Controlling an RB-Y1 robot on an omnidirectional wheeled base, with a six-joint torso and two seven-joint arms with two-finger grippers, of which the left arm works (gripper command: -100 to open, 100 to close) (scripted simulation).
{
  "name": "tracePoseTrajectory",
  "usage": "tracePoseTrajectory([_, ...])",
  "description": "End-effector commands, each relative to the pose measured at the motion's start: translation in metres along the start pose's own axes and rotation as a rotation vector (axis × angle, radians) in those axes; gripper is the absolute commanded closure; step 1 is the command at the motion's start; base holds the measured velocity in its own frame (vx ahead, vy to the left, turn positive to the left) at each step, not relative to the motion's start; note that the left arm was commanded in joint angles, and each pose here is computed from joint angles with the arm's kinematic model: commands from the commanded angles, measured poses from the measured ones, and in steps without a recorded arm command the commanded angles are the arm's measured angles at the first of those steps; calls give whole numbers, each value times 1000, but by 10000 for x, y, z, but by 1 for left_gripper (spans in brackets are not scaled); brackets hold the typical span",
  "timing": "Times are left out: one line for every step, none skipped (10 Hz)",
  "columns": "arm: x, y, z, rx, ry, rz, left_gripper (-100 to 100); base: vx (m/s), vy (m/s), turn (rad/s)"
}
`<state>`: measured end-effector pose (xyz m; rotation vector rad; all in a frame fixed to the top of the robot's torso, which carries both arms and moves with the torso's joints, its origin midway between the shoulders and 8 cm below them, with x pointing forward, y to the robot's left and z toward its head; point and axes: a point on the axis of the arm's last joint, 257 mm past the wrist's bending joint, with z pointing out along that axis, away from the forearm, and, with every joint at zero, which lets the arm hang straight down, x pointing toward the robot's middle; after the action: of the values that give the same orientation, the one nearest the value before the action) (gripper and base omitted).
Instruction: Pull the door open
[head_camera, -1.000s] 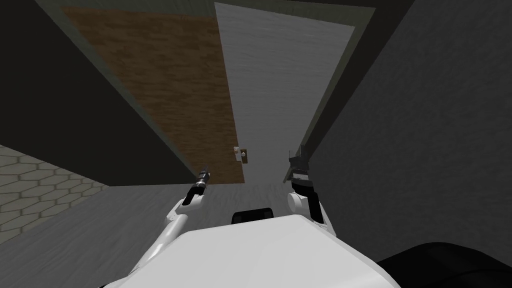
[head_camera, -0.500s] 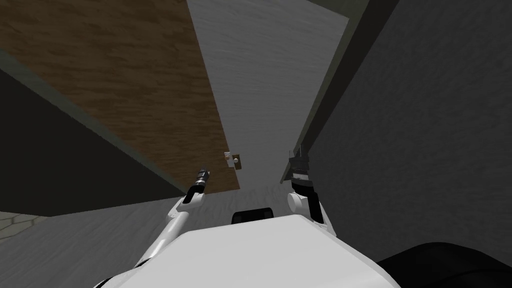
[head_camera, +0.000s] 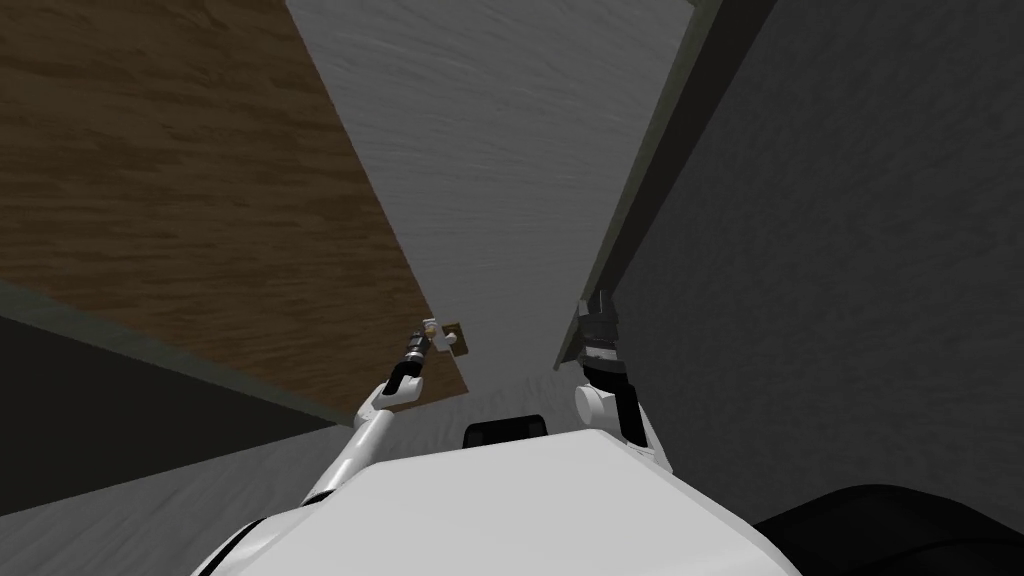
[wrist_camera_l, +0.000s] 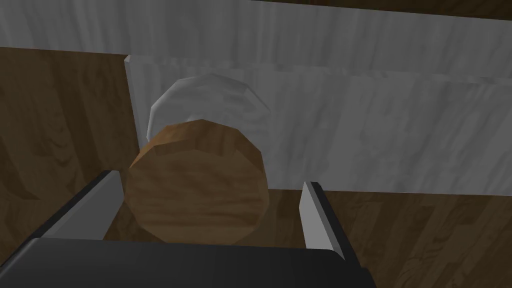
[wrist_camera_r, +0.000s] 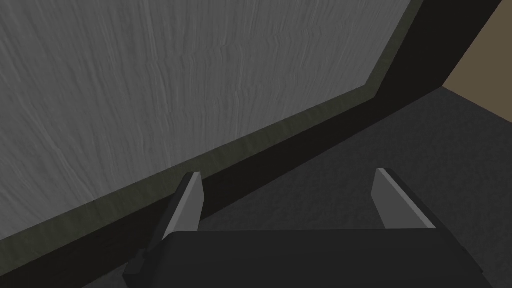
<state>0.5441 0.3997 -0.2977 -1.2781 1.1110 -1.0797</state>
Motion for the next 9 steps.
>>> tracePoseTrajectory([-23,9,-11,-3,-3,2,100,-13,5,43])
tracePoseTrajectory([-23,9,-11,-3,-3,2,100,-33,18,4])
tracePoseTrajectory([-23,9,-11,-3,-3,2,100,-30,14,-23])
tracePoseTrajectory([-23,9,-11,-3,-3,2,100,-20,7,-10])
tracePoseTrajectory([-23,9,-11,-3,-3,2,100,-10,0,4])
tracePoseTrajectory([-23,9,-11,-3,-3,2,100,-3,1,22])
tracePoseTrajectory([-268,70,-75,-19,-33,18,100,-113,109,176])
tracePoseTrajectory([-314,108,-100,-24,-39,20,-100,-157,105,179])
tracePoseTrajectory([-358,121,-119,-27,-44,22,-100,-165,26,79])
